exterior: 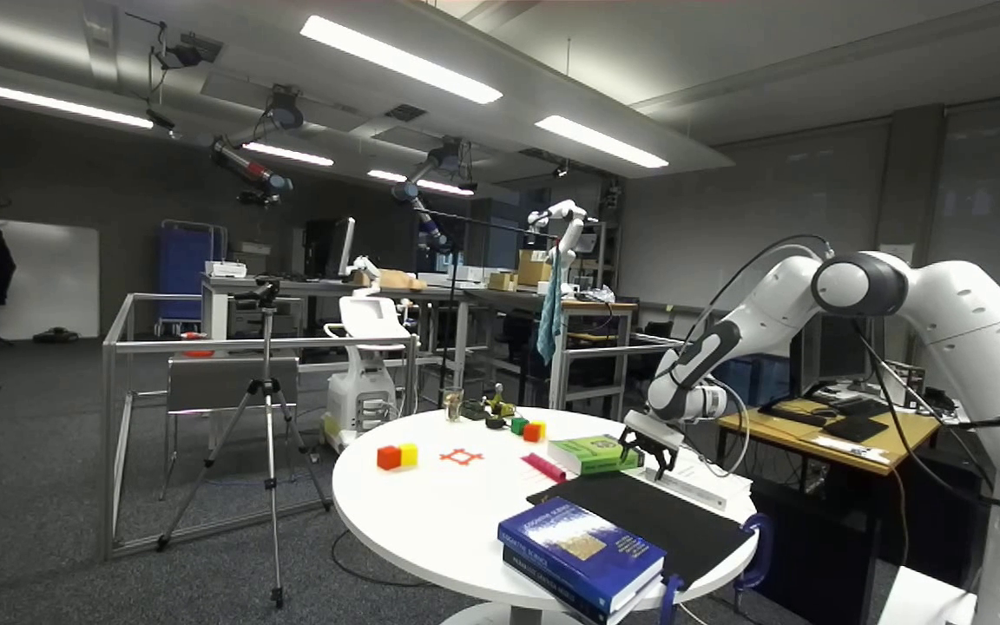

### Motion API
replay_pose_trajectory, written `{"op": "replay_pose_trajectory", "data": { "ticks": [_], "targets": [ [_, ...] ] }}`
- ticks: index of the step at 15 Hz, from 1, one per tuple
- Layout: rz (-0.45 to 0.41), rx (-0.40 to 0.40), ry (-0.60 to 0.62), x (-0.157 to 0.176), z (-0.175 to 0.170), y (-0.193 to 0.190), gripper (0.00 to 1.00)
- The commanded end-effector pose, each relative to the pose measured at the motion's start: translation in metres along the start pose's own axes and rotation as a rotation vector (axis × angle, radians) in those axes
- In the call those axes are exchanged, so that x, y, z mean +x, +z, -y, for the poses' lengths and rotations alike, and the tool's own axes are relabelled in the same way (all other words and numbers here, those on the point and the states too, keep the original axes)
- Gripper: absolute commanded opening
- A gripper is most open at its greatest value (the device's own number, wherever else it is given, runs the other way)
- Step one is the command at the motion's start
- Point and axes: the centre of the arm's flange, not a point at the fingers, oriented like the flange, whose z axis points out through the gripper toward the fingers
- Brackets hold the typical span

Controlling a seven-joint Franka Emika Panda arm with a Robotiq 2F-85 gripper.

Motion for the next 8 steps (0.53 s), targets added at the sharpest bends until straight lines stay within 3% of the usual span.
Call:
{"op": "replay_pose_trajectory", "data": {
  "ticks": [1, 8],
  "targets": [
    [0.014, -0.049, -0.196, -0.044, -0.019, -0.04, 1.0],
    [-0.024, -0.068, -0.577, -0.107, -0.024, -0.076, 1.0]
  ]
}}
